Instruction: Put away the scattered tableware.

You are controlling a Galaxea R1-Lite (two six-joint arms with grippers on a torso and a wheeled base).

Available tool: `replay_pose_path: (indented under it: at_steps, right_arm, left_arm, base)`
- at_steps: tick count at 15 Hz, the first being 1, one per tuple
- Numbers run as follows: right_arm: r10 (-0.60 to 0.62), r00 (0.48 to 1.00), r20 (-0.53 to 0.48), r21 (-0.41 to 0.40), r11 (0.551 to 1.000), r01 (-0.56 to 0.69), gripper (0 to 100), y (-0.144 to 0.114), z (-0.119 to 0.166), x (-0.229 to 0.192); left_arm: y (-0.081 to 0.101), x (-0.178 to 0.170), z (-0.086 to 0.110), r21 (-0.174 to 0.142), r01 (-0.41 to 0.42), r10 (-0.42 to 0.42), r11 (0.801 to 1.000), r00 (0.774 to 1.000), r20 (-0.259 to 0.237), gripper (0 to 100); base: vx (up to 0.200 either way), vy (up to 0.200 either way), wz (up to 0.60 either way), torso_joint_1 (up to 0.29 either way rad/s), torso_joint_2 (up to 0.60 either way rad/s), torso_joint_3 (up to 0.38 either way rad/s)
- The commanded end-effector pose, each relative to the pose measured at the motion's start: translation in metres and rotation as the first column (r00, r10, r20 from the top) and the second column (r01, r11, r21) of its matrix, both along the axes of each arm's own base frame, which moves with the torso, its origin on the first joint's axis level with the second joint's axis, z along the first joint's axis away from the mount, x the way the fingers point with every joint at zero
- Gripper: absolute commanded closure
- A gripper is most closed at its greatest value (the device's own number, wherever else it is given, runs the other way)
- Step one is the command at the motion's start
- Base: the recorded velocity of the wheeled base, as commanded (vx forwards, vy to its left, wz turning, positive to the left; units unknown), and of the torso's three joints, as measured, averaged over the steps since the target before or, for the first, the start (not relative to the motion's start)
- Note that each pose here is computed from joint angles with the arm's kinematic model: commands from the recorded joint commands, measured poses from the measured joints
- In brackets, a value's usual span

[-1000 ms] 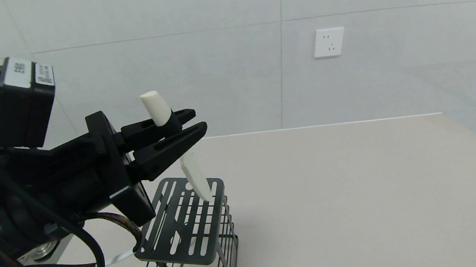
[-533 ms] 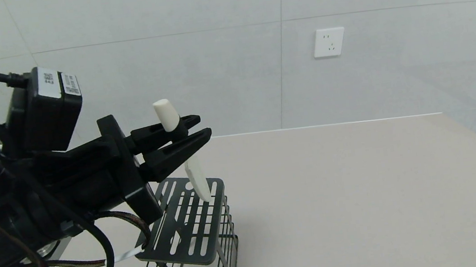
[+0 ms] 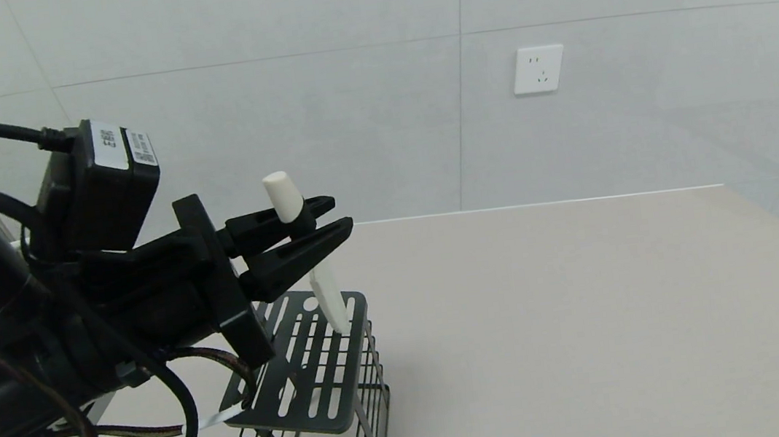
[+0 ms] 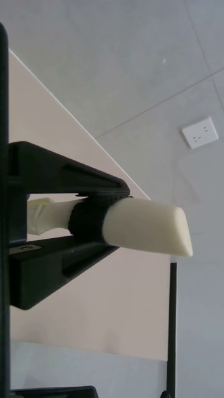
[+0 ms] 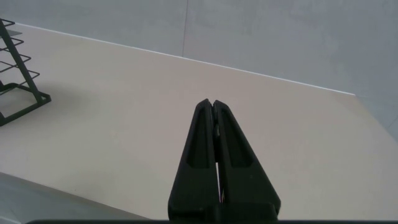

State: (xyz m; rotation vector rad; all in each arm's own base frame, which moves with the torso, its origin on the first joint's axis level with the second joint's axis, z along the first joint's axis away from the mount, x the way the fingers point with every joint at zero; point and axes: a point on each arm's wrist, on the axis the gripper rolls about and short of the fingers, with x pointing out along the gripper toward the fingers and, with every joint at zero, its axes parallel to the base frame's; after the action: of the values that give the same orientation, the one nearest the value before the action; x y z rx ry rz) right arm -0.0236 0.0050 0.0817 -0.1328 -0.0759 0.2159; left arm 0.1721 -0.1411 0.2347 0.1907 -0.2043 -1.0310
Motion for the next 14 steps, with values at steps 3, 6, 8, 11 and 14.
replay_pose_path:
  at_steps: [3, 6, 8, 11, 14]
  right_arm:
    - [0.001, 1.000, -0.001, -0.001, 1.000, -0.001, 100, 0.000, 0.000, 0.000]
    - [0.001, 1.000, 0.001, -0.001, 1.000, -0.001, 100, 0.000, 0.000, 0.000]
    - [0.001, 1.000, 0.001, -0.001, 1.000, -0.001, 100, 0.000, 0.000, 0.000]
    - [0.001, 1.000, 0.001, -0.001, 1.000, -0.001, 100, 0.000, 0.000, 0.000]
    - [0.001, 1.000, 0.000, 0.001, 1.000, -0.001, 100, 0.000, 0.000, 0.000]
  left_arm:
    - [0.000, 0.000, -0.011, 0.023, 0.000, 0.000, 1.000, 1.000, -0.030, 100]
    - [-0.001, 0.001, -0.012, 0.025, 0.000, 0.000, 1.000, 0.999, -0.034, 100]
    - [-0.003, 0.006, -0.018, 0.049, -0.006, 0.008, 0.999, 0.999, -0.041, 100]
    - [-0.004, 0.008, -0.025, 0.070, -0.007, 0.010, 0.998, 0.998, -0.055, 100]
    - [-0.004, 0.008, -0.032, 0.086, -0.005, 0.011, 0.996, 0.997, -0.076, 100]
  base:
    - [0.000, 0.000, 0.00, 0.000, 0.00, 0.000]
    - [0.000, 0.000, 0.00, 0.000, 0.00, 0.000]
    - [0.000, 0.000, 0.00, 0.000, 0.00, 0.000]
    - [0.000, 0.000, 0.00, 0.000, 0.00, 0.000]
    - [0.000, 0.000, 0.00, 0.000, 0.00, 0.000]
